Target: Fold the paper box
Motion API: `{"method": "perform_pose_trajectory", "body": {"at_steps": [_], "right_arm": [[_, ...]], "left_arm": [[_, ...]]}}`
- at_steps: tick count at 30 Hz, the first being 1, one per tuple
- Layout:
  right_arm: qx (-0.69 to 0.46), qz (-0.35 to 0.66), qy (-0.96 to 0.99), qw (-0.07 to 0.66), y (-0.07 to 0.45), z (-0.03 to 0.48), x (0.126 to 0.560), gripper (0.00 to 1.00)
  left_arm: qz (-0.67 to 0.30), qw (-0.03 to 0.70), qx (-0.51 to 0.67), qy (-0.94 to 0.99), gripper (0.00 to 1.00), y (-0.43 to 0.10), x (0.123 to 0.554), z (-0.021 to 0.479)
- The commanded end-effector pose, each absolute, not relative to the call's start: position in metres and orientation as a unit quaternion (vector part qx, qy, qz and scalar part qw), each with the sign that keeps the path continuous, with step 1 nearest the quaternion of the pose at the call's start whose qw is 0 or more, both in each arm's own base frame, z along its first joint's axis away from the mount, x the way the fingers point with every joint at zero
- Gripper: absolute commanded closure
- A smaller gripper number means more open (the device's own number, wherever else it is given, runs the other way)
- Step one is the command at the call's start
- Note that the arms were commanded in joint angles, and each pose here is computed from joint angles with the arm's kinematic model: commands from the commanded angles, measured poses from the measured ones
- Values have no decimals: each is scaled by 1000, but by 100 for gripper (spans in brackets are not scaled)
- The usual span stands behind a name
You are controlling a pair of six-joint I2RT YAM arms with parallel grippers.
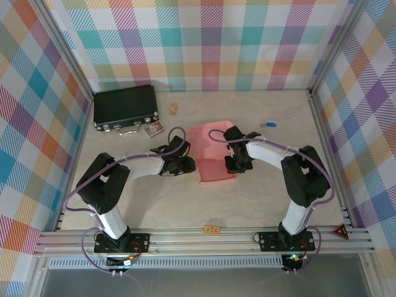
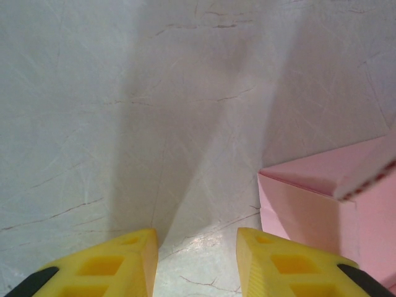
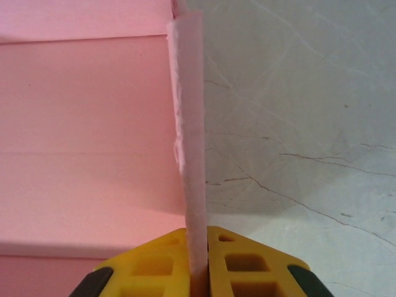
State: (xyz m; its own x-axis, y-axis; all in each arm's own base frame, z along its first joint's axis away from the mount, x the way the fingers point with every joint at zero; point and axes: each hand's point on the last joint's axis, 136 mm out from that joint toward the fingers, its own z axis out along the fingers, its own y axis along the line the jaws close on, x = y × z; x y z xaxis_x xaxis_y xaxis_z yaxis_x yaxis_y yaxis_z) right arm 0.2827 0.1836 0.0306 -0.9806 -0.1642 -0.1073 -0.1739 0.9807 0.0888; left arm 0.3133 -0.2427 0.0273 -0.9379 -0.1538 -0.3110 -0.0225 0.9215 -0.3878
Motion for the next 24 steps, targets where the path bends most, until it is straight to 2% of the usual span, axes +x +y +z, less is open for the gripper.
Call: {"method": "perform_pose_trajectory", "body": {"at_steps": [1, 17, 24], "right_arm": [[-82, 4, 996, 40, 174, 26, 281, 88], [-57, -112, 991, 52, 153, 18, 277, 88], [-42, -125, 989, 60, 152, 16, 277, 87]], "left_arm": [[-201, 162, -45, 965, 62, -248, 309, 21], [-205, 154, -44, 965, 62, -252, 310, 17], [-205, 152, -43, 966, 62, -253, 311, 16]]}}
